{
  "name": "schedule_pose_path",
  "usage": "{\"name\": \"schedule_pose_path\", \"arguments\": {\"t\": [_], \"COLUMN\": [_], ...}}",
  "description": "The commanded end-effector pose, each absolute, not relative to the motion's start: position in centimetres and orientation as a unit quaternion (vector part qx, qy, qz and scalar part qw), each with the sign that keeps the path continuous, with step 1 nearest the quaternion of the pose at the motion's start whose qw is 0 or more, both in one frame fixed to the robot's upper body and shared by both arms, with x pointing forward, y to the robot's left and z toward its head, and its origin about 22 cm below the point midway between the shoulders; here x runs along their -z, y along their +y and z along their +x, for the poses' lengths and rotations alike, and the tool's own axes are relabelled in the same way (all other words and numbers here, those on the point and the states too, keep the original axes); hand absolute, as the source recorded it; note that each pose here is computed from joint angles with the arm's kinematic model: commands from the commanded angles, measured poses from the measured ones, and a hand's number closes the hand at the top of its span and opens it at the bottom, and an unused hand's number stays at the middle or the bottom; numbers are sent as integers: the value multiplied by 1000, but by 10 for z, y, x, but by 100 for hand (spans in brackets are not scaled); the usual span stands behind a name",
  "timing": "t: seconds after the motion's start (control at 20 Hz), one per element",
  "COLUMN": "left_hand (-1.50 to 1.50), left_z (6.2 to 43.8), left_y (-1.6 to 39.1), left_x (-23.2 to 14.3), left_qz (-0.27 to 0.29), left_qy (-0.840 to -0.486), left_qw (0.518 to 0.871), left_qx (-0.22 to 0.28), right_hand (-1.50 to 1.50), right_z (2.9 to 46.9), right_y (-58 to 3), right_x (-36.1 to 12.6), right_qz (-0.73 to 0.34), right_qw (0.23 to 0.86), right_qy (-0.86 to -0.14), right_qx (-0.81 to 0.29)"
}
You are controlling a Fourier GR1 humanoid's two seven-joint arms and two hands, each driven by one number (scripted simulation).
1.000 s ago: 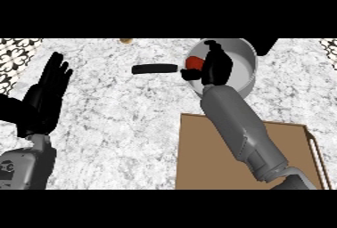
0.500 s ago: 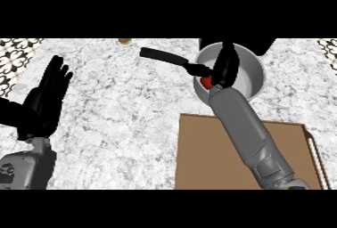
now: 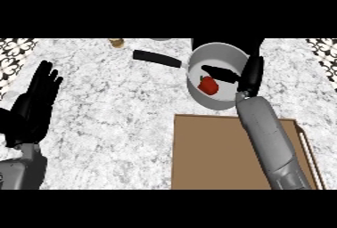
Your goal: Pick the bell pepper from the tray and place it in the pot
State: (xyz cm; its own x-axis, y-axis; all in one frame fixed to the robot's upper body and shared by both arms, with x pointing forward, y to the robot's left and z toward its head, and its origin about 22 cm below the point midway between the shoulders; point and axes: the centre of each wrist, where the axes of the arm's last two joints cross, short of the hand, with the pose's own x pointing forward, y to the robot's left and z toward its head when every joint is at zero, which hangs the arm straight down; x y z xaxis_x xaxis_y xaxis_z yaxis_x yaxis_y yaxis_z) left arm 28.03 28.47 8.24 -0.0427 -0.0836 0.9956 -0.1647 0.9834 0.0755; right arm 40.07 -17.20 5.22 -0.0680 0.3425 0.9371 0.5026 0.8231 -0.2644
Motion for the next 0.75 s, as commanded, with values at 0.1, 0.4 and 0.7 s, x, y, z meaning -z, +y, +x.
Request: {"name": "schedule_pose_path", "arguments": {"t": [0.1, 0.4, 0.7], "left_hand": [0, 0, 0], "left_z": [281, 287, 277], "left_y": [272, 274, 288], "left_x": [-83, -85, -64], "left_qz": [88, 94, 104], "left_qy": [-720, -719, -722], "left_qw": [687, 688, 684], "left_qx": [-35, -25, -27], "right_hand": [-150, -150, -150], "right_z": [375, 343, 324], "right_y": [-240, -244, -253], "right_x": [-43, -39, -23], "right_qz": [-266, -274, -265], "right_qw": [614, 626, 623], "right_qy": [-740, -728, -734], "right_qx": [66, 56, 54]}}
